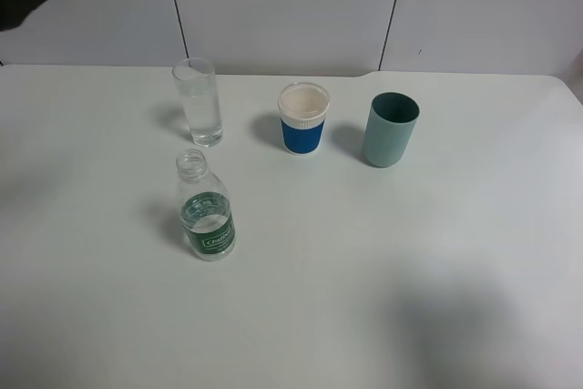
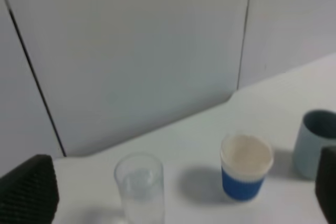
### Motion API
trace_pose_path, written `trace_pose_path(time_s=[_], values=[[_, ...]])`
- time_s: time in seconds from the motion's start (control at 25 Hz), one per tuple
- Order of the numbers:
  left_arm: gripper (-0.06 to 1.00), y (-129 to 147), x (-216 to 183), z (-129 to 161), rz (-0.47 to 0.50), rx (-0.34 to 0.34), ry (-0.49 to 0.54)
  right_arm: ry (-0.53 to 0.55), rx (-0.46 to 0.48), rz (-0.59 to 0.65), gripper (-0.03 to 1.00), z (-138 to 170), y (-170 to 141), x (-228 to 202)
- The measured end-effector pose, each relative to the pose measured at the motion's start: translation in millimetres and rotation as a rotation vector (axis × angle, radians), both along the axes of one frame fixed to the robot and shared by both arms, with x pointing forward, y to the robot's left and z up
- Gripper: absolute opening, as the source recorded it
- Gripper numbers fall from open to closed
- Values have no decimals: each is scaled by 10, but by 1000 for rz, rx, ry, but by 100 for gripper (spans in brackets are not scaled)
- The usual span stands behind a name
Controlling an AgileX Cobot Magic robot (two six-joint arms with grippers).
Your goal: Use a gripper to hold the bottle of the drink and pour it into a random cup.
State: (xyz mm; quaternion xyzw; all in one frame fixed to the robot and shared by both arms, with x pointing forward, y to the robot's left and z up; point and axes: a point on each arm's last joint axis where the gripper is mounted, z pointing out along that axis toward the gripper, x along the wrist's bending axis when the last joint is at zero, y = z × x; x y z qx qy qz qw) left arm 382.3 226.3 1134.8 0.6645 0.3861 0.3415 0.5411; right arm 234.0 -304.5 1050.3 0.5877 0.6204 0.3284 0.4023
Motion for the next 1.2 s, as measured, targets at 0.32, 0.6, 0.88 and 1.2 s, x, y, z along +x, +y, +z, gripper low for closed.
trace_pose_path(time_s=[0.32,0.6,0.88,1.2], values=[[99,336,-571,85,25,60,18,0,0,0,74,0,0,0],[99,637,-949,74,134,18,17,0,0,0,74,0,0,0],[99,788,-1162,-112,174,-17,-28,0,0,0,74,0,0,0],[99,790,-1187,-293,180,-96,18,0,0,0,74,0,0,0]])
